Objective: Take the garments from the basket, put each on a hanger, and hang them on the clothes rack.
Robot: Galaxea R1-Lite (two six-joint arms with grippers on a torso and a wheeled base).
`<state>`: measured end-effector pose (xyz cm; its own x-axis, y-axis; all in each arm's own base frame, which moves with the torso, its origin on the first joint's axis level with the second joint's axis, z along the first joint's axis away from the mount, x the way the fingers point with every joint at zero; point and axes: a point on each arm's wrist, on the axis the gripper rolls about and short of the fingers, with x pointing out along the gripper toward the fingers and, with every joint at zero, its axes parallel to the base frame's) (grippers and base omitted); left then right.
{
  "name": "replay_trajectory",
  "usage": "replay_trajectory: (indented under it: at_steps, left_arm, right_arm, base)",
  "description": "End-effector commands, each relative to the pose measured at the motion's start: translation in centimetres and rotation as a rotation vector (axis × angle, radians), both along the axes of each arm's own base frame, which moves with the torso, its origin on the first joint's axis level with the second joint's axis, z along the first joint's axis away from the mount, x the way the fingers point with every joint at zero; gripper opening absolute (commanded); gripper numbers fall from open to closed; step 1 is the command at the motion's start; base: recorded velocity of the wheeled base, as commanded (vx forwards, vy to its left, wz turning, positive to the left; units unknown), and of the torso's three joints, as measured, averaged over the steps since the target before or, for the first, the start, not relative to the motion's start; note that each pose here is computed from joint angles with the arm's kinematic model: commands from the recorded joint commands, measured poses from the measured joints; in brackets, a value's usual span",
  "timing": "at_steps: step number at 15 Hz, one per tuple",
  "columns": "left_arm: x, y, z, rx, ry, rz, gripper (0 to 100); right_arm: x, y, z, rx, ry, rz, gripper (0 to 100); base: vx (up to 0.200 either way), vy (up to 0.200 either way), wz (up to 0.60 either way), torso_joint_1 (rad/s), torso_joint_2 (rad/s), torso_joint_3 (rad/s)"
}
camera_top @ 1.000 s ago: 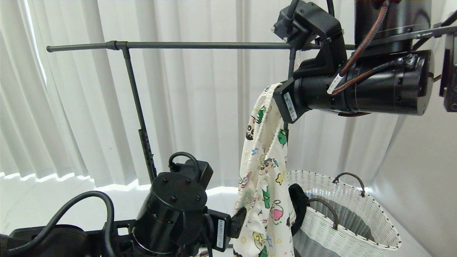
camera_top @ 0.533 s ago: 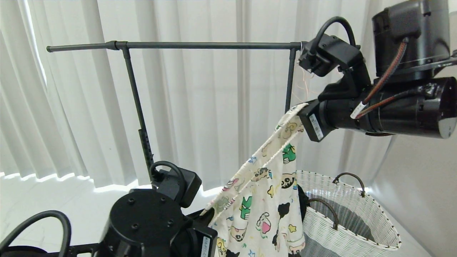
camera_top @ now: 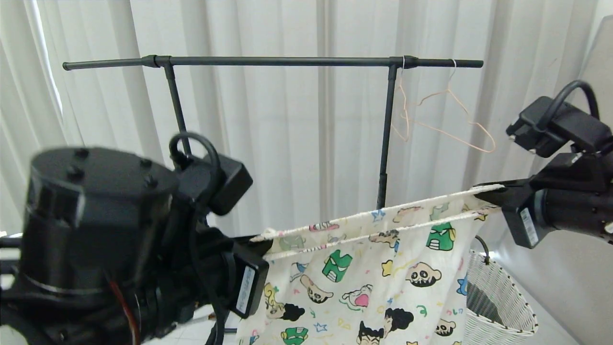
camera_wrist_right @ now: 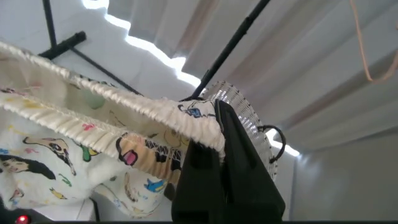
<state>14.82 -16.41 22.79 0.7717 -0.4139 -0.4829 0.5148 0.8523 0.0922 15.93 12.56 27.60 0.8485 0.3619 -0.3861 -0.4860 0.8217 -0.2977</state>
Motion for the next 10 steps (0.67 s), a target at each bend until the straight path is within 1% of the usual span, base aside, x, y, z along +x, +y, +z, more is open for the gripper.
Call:
replay_trajectory:
  at_steps: [1, 3, 4, 6, 8, 10]
  left_arm:
    - [3.2, 0.4, 7.0, -0.095, 0.018, -0.015, 0]
    - [4.6, 0.3, 9.7, -0.153, -0.046, 0.0, 0]
    - [4.5, 0.4, 10.3, -0.157, -0.065, -0.005, 0]
    - [4.3, 0.5, 10.3, -0.141, -0.073, -0.016, 0]
    - [4.0, 0.1, 10.3, -0.142, -0.072, -0.035, 0]
    - [3.5, -0.4, 10.3, -0.143, -0.071, -0.058, 0]
  right_arm:
    - [-1.1, -1.8, 2.0, 0.061, -0.068, -0.037, 0]
    - [-0.8, -2.2, 3.4, 0.092, -0.108, -0.058, 0]
    - [-0.5, -2.3, 4.3, 0.107, -0.129, -0.072, 0]
    - [0.3, -2.2, 5.6, 0.131, -0.161, -0.089, 0]
    - [1.0, -2.0, 6.8, 0.153, -0.181, -0.074, 0]
    - [0.9, -2.0, 7.0, 0.145, -0.162, -0.063, 0]
  base:
    - [0.0, 0.0, 0.0, 0.0, 0.0, 0.0]
    - [0.0, 0.0, 0.0, 0.0, 0.0, 0.0]
    - [0.0, 0.0, 0.0, 0.0, 0.0, 0.0]
    - [0.0, 0.0, 0.0, 0.0, 0.0, 0.0]
    - [0.0, 0.0, 0.0, 0.0, 0.0, 0.0]
    - [0.0, 0.0, 0.0, 0.0, 0.0, 0.0]
